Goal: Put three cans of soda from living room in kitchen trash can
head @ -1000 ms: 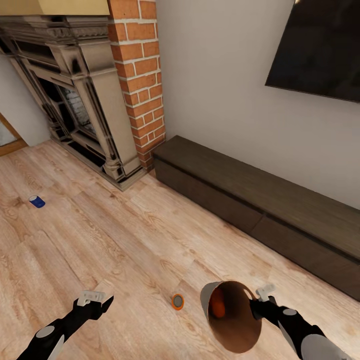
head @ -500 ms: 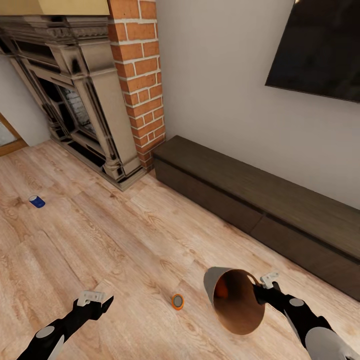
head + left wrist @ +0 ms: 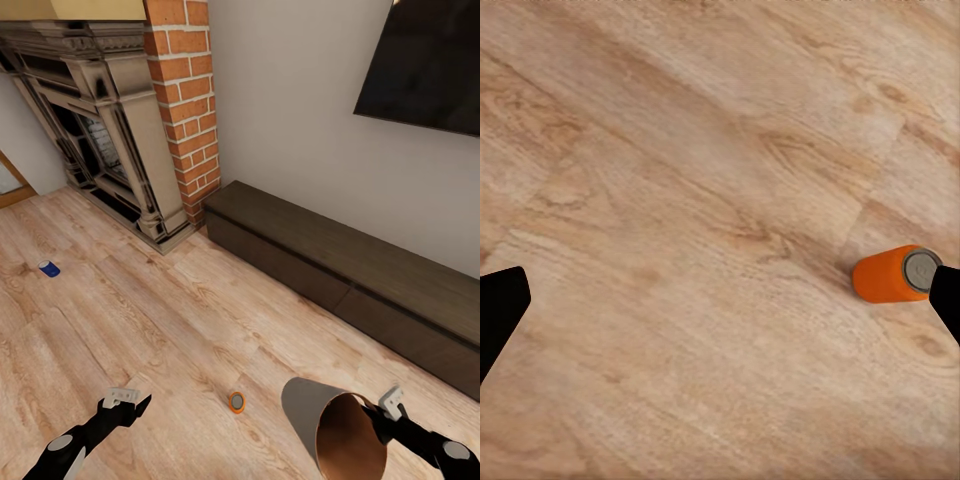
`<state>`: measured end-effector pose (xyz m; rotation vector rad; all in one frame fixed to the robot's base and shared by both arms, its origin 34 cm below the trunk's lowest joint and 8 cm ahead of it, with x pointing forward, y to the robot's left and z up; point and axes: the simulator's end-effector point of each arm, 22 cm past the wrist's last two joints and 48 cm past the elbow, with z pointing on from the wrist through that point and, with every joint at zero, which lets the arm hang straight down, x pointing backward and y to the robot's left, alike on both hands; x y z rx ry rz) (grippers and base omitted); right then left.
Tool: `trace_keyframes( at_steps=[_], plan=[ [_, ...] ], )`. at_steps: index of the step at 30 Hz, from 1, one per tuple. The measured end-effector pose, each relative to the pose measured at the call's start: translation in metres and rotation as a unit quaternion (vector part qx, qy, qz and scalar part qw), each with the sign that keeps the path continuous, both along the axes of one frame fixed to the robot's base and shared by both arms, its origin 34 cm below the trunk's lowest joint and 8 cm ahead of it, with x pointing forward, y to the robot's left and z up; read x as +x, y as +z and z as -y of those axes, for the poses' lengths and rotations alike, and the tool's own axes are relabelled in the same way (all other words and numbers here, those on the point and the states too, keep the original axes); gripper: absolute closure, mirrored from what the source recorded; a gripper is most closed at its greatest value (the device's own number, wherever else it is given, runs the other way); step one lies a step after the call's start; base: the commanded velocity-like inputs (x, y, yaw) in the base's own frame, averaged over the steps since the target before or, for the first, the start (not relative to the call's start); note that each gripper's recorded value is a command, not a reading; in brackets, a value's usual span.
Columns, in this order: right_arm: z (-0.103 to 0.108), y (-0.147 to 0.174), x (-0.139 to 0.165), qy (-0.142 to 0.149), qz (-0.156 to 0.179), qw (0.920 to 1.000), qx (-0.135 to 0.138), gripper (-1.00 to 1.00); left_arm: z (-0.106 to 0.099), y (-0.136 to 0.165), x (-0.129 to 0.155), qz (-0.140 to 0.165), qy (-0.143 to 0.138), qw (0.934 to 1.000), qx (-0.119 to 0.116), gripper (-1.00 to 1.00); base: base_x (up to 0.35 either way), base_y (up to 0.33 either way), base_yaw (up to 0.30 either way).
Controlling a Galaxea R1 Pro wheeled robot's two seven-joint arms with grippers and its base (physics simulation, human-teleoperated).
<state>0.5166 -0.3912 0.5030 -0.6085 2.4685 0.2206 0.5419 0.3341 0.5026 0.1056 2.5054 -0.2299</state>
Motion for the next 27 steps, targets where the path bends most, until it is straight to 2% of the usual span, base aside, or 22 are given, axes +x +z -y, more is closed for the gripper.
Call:
trace_keyframes(
  at_steps=[6, 12, 14, 19, 27],
  plan=[
    [-0.002, 0.001, -0.022, 0.018, 0.018, 0.9997, 0.0, 1.0, 0.0, 0.0, 0.001, 0.001, 0.001, 1.0, 0.0, -1.0, 0.0, 0.0, 0.0],
    [-0.001, 0.001, -0.026, 0.014, 0.026, 0.9996, 0.0, 1.0, 0.0, 0.001, 0.001, 0.001, 0.001, 1.0, -0.001, -1.0, 0.0, 0.0, 0.0],
    [0.002, 0.002, -0.025, 0.007, 0.028, 0.9996, -0.001, 1.0, 0.0, 0.001, 0.001, 0.001, 0.001, 1.0, -0.002, -1.0, 0.0, 0.0, 0.0],
    [0.022, 0.007, -0.024, -0.037, 0.039, 0.9986, -0.005, 1.0, 0.0, 0.001, 0.001, 0.001, 0.001, 1.0, -0.002, -1.0, 0.0, 0.0, 0.0],
    [0.029, 0.008, -0.024, -0.058, 0.041, 0.9975, -0.006, 1.0, 0.0, 0.0, 0.001, 0.0, 0.001, 1.0, -0.001, -1.0, 0.0, 0.055, -0.001]
  ],
)
